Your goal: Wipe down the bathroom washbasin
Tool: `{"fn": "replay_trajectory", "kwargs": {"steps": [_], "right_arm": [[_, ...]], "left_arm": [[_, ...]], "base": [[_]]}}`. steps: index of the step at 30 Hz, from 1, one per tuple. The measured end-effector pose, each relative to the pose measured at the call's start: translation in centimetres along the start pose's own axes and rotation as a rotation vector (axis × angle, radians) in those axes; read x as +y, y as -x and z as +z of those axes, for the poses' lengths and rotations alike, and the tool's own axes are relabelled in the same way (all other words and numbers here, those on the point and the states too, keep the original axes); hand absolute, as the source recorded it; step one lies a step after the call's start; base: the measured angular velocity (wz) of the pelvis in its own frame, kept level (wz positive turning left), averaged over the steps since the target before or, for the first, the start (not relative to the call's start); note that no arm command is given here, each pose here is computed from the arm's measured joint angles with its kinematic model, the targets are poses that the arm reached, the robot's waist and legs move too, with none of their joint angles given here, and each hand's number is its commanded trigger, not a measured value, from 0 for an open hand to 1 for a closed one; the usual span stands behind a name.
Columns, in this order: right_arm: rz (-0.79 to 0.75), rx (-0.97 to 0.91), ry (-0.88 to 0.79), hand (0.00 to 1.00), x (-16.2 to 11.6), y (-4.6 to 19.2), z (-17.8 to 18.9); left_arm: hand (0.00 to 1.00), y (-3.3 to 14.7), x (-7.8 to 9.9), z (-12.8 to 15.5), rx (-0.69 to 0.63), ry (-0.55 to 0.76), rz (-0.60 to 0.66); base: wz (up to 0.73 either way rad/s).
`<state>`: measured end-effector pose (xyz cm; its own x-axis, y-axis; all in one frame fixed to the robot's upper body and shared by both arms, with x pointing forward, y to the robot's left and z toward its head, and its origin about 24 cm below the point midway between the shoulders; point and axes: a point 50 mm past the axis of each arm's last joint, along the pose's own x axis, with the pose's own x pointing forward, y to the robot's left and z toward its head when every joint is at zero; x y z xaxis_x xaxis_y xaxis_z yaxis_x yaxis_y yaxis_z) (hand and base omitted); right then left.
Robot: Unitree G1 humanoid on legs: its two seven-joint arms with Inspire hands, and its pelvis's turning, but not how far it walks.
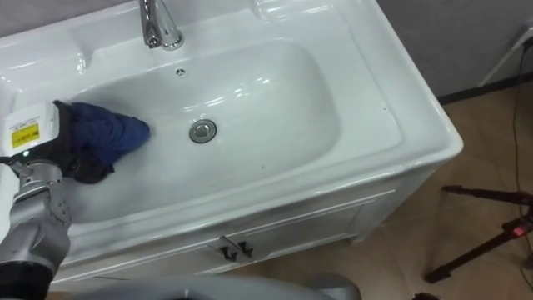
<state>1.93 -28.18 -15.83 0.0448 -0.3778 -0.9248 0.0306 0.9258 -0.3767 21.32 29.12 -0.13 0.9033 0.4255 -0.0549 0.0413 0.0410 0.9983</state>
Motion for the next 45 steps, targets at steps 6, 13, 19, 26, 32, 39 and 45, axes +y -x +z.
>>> {"fn": "replay_trajectory", "kwargs": {"steps": [6, 13, 19, 26, 32, 39, 45], "right_arm": [[0.004, 0.0, -0.032, 0.0, 0.0, 0.0, -0.1], [-0.001, 0.021, 0.0, 0.0, -0.2, 0.0, -0.7], [-0.001, 0.041, 0.013, 0.0, -0.2, 0.0, -1.5], [-0.001, 0.049, 0.012, 0.0, -0.2, 0.0, -1.7], [0.001, 0.051, -0.001, 0.0, -0.2, 0.0, -1.7], [0.004, 0.043, -0.003, 0.0, -0.3, 0.0, -1.5], [0.03, 0.053, -0.001, 0.0, -0.2, 0.0, -1.7]], "left_arm": [[1.0, -1.0, 4.4, -1.1, 0.026, 0.008, 0.174], [1.0, -1.1, 6.2, -2.1, 0.07, 0.024, 0.259], [1.0, -1.1, 7.8, -1.6, 0.052, 0.038, 0.343], [1.0, -1.4, 10.2, -0.6, 0.018, 0.071, 0.48], [1.0, -1.3, 10.2, -0.7, 0.021, 0.079, 0.49], [1.0, -1.1, 9.9, -1.0, 0.026, 0.069, 0.481], [1.0, -0.5, 8.9, -1.9, 0.048, 0.046, 0.443]], "base": [[0.02], [0.01], [0.0], [0.02], [0.0], [0.0], [0.02]]}}
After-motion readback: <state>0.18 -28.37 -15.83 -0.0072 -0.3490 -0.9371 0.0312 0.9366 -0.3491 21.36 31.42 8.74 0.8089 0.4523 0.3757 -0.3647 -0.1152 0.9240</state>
